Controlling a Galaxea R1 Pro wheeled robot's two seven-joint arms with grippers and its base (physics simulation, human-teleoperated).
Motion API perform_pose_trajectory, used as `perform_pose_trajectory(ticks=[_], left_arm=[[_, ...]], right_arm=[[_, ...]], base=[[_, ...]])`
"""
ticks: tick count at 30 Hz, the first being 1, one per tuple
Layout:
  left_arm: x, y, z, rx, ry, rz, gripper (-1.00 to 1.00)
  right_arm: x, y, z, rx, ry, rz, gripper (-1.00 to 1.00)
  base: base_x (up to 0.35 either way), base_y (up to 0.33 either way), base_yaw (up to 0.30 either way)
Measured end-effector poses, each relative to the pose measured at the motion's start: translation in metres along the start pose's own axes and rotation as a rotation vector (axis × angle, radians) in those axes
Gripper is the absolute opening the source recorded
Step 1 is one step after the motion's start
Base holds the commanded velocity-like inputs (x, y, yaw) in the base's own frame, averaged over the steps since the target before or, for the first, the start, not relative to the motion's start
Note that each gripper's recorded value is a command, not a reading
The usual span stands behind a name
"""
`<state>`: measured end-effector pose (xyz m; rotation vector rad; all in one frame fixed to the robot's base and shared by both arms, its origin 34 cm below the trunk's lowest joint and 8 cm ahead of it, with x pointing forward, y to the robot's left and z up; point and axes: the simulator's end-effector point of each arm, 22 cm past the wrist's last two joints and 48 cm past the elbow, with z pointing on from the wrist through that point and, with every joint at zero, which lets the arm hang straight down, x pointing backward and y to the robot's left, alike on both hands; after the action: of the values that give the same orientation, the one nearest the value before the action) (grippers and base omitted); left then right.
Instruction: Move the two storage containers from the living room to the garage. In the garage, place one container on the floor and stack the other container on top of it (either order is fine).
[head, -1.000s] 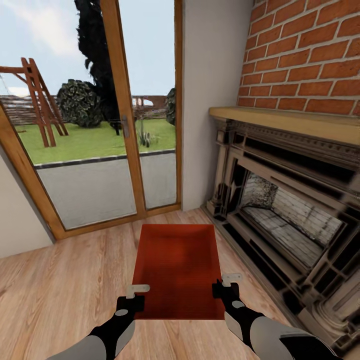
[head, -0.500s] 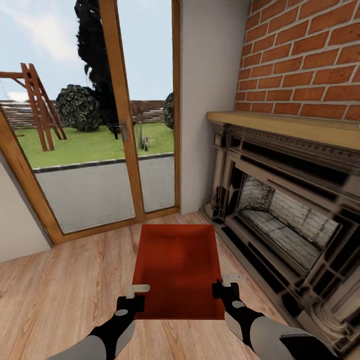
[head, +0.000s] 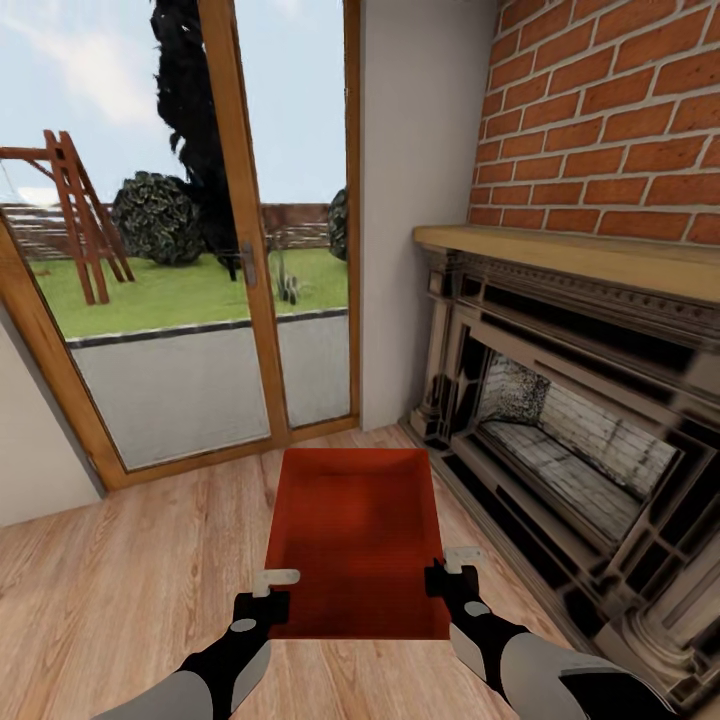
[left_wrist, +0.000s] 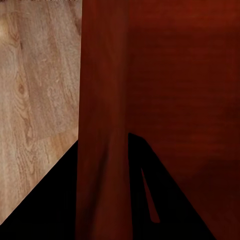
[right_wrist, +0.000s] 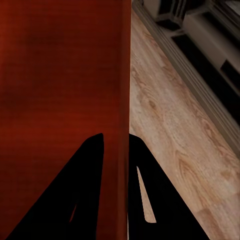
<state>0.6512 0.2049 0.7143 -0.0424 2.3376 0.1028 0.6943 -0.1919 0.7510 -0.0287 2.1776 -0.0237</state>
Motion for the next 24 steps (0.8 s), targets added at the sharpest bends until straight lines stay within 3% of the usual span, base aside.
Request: perform_pose_trajectory(ticks=[24], left_arm=[[0.0005, -0.0001, -0.0001, 0.000, 0.001, 0.000, -1.00]], right_arm=[[0.0003, 0.0000, 0.0000, 0.000, 0.001, 0.000, -1.00]], base=[[0.000, 0.000, 0.000]])
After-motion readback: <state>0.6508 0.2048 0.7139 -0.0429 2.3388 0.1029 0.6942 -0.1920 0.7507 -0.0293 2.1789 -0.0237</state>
